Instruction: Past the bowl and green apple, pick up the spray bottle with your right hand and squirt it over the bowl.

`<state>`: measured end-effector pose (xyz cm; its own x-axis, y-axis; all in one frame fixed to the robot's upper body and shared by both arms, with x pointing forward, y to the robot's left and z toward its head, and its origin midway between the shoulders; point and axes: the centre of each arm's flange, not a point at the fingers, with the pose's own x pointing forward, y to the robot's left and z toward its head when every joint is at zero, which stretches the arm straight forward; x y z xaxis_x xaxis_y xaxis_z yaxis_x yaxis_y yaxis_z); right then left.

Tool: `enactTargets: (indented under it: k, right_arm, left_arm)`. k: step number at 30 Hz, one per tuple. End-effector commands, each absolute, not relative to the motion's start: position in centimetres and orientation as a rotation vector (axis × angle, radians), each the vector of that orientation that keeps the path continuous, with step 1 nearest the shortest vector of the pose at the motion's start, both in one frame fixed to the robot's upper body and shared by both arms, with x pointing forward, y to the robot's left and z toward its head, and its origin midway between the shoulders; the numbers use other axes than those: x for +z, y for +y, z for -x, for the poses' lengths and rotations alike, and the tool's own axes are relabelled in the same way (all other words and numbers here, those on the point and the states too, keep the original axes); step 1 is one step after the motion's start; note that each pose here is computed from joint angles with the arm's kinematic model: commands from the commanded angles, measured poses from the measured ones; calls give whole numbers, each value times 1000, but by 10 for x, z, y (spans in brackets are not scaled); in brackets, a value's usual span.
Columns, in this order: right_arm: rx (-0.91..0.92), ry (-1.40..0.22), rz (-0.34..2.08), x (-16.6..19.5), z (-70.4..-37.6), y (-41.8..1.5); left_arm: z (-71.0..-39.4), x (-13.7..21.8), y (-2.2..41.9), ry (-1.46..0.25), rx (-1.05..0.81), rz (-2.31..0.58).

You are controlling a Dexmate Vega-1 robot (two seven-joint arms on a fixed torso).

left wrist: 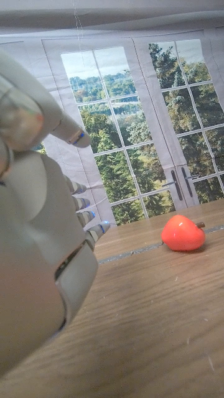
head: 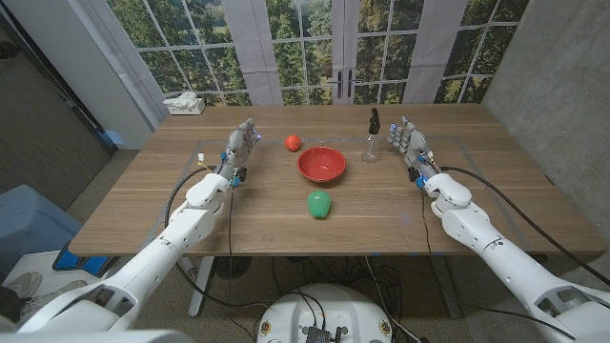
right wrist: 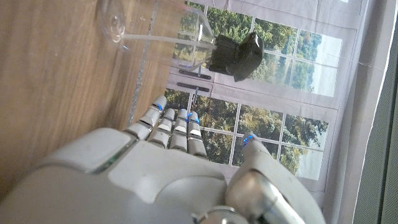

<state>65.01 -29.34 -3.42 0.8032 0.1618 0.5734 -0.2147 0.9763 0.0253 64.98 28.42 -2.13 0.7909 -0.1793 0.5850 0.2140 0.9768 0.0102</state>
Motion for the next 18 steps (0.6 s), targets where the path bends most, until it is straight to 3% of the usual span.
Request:
enactTargets:
  k: [1,18]
  right_arm:
    - [141,-663,-127,-43,-644,-304]
    - [80,-676,-107,-53,-633,-307]
  left_arm:
    - [-645,-17,282,-645,-192,72]
    - [-645,-16,279,-651,-186,72]
